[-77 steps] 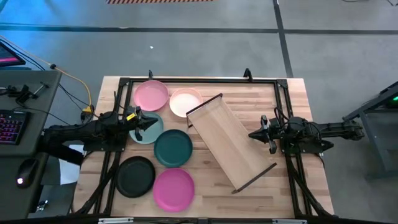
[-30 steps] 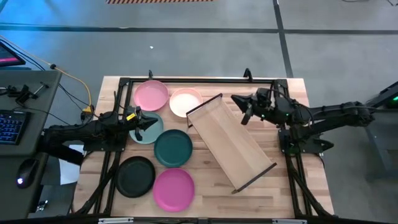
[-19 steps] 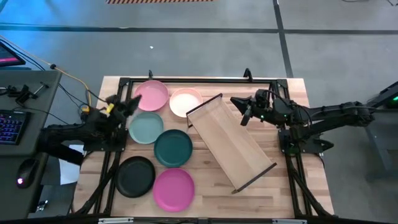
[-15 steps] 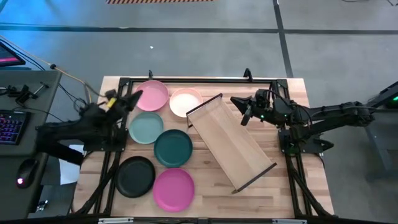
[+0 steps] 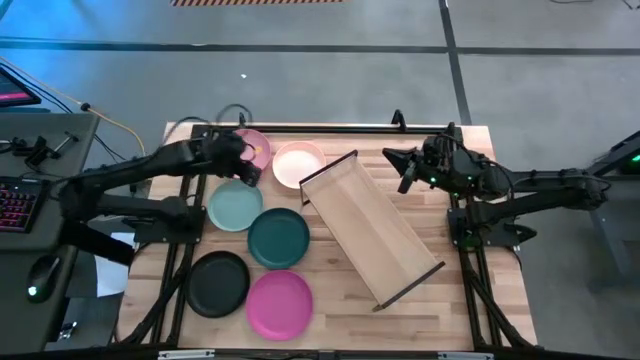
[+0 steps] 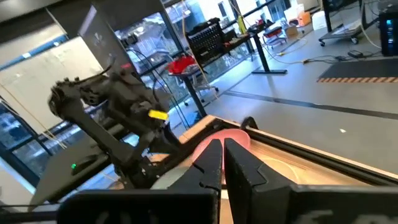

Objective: Place and stack plates onto a shelf
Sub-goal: Put the pink plate on the shelf

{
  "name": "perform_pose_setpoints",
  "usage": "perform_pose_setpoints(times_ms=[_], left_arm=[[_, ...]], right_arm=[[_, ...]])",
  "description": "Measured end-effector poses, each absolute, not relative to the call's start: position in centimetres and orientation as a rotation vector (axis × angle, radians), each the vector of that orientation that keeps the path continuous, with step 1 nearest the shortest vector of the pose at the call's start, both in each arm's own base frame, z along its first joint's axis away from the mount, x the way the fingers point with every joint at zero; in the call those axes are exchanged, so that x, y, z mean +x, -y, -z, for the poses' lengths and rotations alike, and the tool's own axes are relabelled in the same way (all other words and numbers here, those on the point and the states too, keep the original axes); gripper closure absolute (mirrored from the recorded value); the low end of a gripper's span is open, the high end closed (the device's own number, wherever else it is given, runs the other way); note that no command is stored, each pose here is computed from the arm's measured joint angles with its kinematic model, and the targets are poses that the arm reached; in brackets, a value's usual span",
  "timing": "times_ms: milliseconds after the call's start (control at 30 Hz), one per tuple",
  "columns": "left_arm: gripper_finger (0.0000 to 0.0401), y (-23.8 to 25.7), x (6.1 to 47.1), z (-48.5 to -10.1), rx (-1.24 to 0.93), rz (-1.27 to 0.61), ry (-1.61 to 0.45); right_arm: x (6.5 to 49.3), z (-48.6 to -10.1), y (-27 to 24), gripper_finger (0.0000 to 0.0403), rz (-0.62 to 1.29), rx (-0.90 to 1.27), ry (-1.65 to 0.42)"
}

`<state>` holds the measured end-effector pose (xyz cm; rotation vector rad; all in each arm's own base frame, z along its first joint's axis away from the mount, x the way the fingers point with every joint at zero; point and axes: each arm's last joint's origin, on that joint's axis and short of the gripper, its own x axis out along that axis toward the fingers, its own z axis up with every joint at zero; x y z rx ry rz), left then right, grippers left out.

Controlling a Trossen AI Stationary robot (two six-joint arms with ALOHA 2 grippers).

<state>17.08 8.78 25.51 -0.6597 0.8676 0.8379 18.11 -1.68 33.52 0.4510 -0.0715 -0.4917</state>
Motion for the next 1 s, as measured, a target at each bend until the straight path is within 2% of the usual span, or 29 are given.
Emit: perform_pose_setpoints(times_ms=[133,367,800,900,1000], left_arm=[[0.0221,-10.3,18.6,-22.6,-0.660,-0.886,-1.011],[0.0217,-13.7,20.9,-19.3,-0.656,-0.935,-1.046],[0.0218,-16.3,22.0,-13.9,-0.583,-0.949,-1.308],[0.0232,-16.5,22.2,-13.2,-0.537,-0.933,-1.345],[0.0272,-16.5,22.3,-13.2,-0.488,-0.943,-1.355]], right_arm=[[17.3,-33.5,1.7,0.0402,0.498,0.447,0.044],[17.3,-33.2,1.7,0.0402,0.505,0.438,0.012],[18.1,-32.4,1.9,0.0402,0.589,0.415,-0.027],[18.1,-32.3,1.9,0.0402,0.589,0.414,-0.029],[18.1,-32.3,1.9,0.0402,0.589,0.415,-0.029]])
